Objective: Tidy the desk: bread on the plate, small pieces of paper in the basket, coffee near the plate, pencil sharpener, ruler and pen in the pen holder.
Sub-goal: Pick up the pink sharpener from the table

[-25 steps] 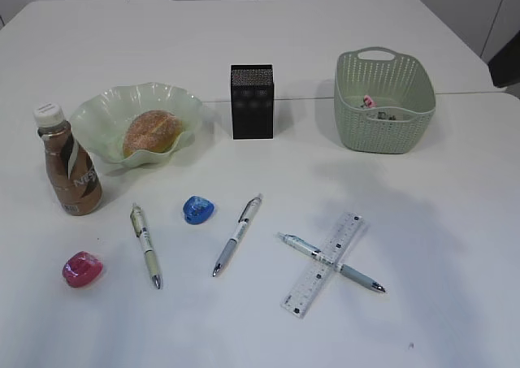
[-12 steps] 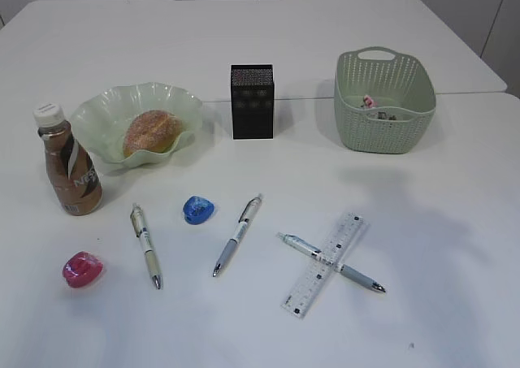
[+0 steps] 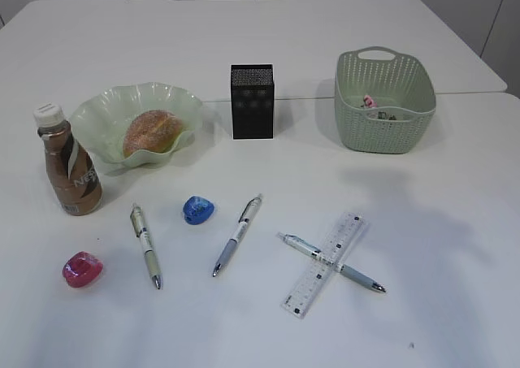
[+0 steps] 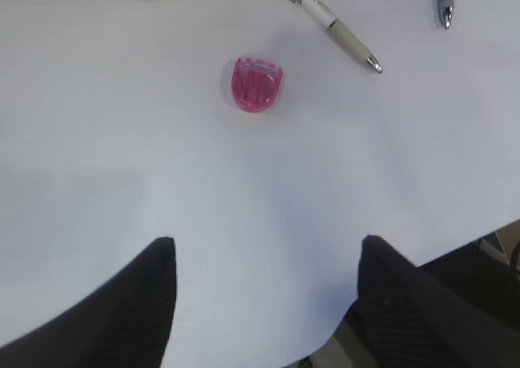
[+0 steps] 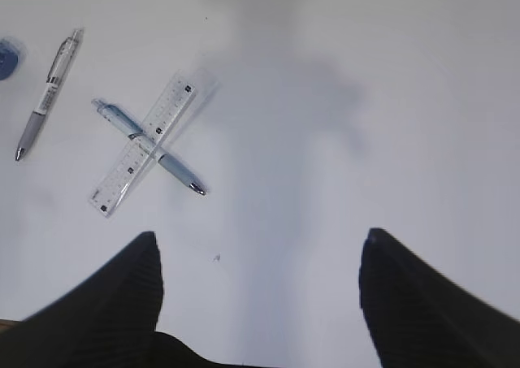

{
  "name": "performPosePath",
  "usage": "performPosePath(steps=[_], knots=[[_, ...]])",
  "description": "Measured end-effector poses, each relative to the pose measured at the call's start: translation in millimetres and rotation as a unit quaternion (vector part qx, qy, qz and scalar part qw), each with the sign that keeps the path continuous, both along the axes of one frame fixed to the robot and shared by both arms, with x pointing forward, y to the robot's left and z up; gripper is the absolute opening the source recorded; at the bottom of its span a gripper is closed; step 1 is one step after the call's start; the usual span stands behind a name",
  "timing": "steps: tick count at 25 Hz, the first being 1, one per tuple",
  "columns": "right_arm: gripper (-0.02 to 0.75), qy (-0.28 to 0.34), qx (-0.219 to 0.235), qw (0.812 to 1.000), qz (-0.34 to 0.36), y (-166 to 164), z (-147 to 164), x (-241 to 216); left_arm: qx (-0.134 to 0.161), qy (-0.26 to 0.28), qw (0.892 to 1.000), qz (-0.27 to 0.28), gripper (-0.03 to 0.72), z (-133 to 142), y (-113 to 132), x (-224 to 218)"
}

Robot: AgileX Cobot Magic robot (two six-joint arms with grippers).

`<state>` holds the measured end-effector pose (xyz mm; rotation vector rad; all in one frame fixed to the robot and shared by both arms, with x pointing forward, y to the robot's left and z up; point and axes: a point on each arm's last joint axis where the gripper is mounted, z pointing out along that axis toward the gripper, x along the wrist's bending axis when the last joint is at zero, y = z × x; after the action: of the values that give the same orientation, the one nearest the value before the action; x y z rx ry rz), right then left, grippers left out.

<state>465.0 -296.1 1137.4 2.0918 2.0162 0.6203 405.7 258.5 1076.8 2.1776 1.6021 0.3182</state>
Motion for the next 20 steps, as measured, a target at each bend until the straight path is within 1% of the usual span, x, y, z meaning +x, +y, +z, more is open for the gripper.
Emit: performPosePath(steps=[4, 7, 12, 18, 20], knots=[[0.585, 0.001, -0.002, 1.0, 0.0, 0, 0, 0, 0.013, 0.04, 0.999, -0.016, 0.486, 1, -4, 18], [0.585, 0.001, -0.003, 1.0, 0.0, -1, 0, 0, 0.022, 0.071, 0.997, -0.028, 0.467, -2, -6, 30], [0.585, 0.002, -0.007, 1.0, 0.0, -1, 0, 0, 0.035, 0.113, 0.992, -0.046, 0.457, -15, -10, 49], [0.585, 0.003, -0.022, 1.0, -0.001, -4, -1, -1, 0.047, 0.153, 0.985, -0.063, 0.457, -35, -14, 71], [0.585, 0.004, -0.027, 1.0, -0.001, -5, -1, -1, 0.054, 0.157, 0.984, -0.071, 0.459, -41, -15, 78]])
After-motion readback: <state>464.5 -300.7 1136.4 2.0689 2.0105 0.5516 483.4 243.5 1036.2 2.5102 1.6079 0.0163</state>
